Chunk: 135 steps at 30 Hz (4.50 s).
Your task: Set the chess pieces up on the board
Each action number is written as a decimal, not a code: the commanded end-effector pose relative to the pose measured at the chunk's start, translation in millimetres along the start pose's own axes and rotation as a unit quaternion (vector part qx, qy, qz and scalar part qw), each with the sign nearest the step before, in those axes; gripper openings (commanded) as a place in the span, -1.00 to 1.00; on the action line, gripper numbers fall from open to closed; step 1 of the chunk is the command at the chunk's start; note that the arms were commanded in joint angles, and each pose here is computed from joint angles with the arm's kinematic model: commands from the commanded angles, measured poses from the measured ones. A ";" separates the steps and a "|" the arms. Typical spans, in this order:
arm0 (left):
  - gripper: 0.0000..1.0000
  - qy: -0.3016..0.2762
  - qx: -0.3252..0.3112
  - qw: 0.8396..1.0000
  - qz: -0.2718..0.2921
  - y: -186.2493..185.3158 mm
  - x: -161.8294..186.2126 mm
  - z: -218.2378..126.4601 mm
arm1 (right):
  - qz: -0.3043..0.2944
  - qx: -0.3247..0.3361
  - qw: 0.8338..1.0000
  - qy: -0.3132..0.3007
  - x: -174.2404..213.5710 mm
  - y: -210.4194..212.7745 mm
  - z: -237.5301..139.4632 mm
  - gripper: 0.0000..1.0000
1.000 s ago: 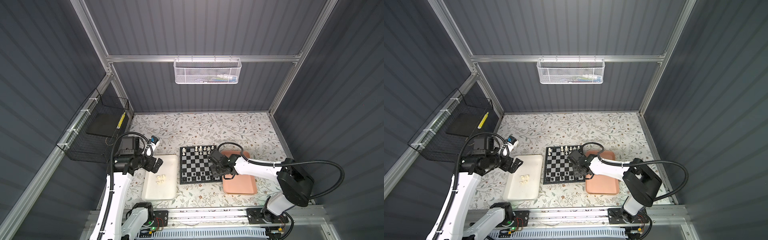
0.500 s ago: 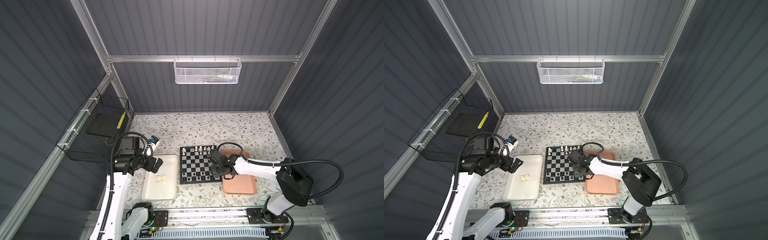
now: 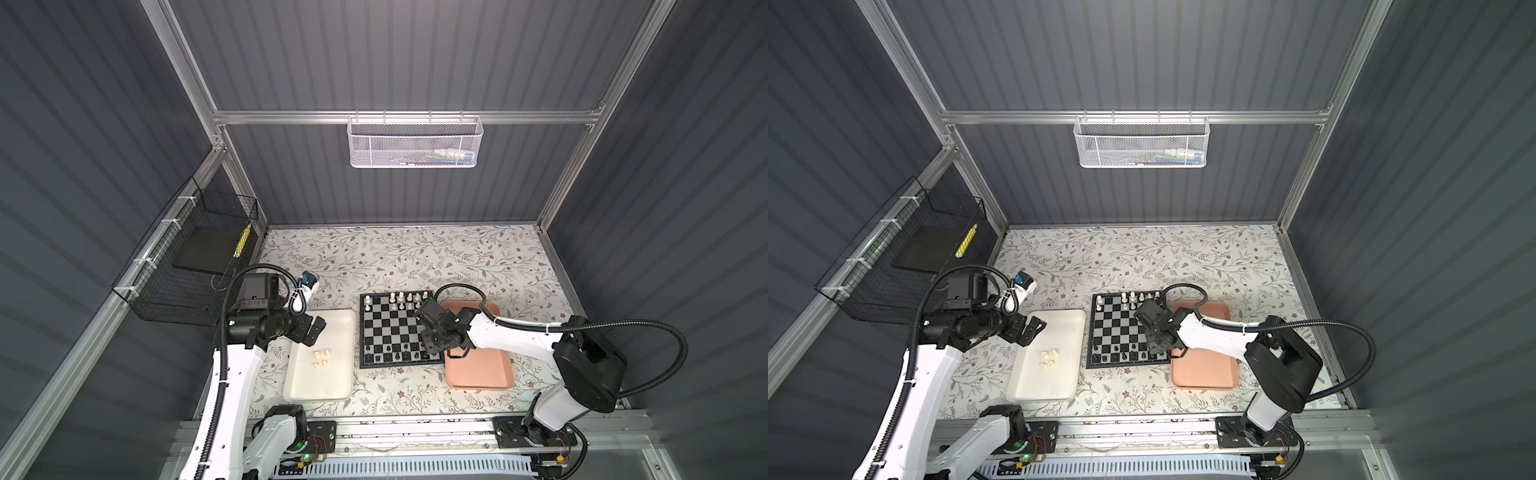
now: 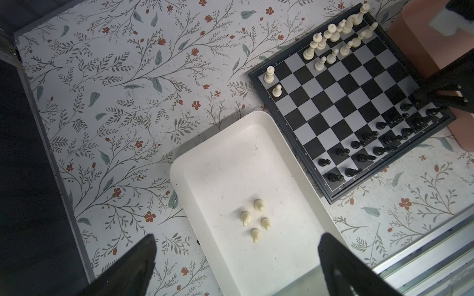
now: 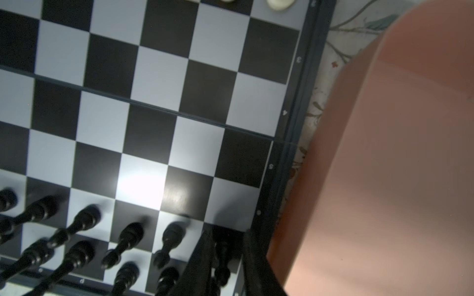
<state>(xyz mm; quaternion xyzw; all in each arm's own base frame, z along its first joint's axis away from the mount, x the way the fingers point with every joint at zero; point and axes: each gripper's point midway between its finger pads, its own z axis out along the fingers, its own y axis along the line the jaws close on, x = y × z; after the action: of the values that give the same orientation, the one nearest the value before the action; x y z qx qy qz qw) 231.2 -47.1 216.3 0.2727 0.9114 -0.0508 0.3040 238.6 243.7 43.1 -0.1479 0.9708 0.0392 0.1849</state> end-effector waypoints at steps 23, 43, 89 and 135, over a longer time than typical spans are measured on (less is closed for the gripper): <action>0.99 -0.001 0.008 1.000 0.001 -5.6 0.1 -6.6 | -0.013 -0.011 0.999 -0.040 -22.7 3.7 -35.9 -0.42; 0.99 0.002 -0.036 0.998 0.045 16.0 -10.3 -5.4 | 0.045 -0.054 0.984 -0.162 -38.5 -36.4 -127.3 -0.59; 0.98 0.145 0.118 0.971 0.151 -19.7 63.7 52.5 | 0.141 -0.125 0.959 -0.210 -30.8 -67.4 -143.1 -0.27; -0.01 0.275 0.161 0.929 0.188 -42.9 98.5 115.2 | 0.131 -0.111 0.968 -0.182 -17.3 -69.7 -123.9 -0.38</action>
<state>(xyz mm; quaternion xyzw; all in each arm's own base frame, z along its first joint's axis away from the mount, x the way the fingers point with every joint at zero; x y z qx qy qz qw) 211.9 -67.8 68.4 0.4855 0.8721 -0.0582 0.0181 231.5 169.7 167.7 -0.0258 0.9182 0.2094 0.3352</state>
